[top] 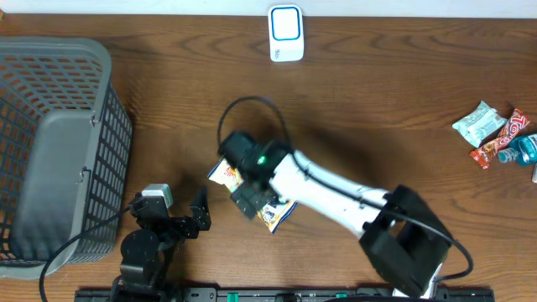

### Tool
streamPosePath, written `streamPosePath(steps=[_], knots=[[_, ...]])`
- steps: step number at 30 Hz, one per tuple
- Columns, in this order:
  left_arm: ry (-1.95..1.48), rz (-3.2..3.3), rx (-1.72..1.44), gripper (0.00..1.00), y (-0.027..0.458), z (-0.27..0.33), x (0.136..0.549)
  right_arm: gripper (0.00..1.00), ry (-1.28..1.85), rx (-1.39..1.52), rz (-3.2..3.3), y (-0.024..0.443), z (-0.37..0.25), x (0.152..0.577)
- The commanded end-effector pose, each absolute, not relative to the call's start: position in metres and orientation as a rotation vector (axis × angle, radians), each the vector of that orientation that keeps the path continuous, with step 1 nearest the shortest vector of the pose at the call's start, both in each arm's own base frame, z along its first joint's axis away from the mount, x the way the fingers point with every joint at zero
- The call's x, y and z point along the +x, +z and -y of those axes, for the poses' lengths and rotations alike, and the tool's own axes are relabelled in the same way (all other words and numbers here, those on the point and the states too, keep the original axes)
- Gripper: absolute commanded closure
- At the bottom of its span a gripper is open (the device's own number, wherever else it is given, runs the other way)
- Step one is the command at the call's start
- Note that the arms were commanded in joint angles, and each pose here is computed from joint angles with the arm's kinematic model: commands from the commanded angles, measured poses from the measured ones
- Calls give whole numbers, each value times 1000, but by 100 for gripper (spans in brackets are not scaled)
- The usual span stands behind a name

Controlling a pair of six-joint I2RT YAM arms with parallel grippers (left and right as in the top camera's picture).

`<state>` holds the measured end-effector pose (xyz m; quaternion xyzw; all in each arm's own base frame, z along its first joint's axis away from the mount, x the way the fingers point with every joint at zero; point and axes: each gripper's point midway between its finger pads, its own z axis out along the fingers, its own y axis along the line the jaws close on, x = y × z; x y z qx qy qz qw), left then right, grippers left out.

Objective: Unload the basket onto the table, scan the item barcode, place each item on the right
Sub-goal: 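Move the right gripper left and grasp the yellow snack bag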

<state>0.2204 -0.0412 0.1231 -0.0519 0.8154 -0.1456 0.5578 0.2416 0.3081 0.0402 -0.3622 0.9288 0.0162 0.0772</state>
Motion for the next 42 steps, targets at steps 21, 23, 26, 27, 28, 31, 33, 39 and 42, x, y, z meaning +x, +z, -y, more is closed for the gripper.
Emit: streamPosePath(steps=[21, 23, 26, 27, 28, 31, 33, 39, 42], knots=[[-343, -1951, -133, 2, 113, 41, 219, 99, 905, -959, -2795, 114, -299, 265], [-343, -1951, -133, 2, 113, 41, 219, 99, 1253, -958, -2714, 133, -297, 262], [-343, -1951, -133, 2, 113, 41, 219, 99, 1647, -892, -2544, 153, -281, 265], [-343, -1951, -133, 2, 113, 41, 219, 99, 1728, -863, -2494, 154, -273, 267], [-343, -1951, -133, 2, 113, 41, 219, 99, 1789, -834, -2450, 154, -267, 269], [-343, -1951, -133, 2, 113, 41, 219, 99, 1988, -747, -2274, 156, -253, 268], [-343, -1951, -133, 2, 113, 41, 219, 99, 2121, -713, -2068, 170, -248, 264], [-343, -1951, -134, 2, 113, 41, 219, 99, 2155, -709, -2058, 158, -248, 246], [-343, -1951, -133, 2, 113, 41, 219, 99, 2147, -751, -2036, 156, -250, 240]])
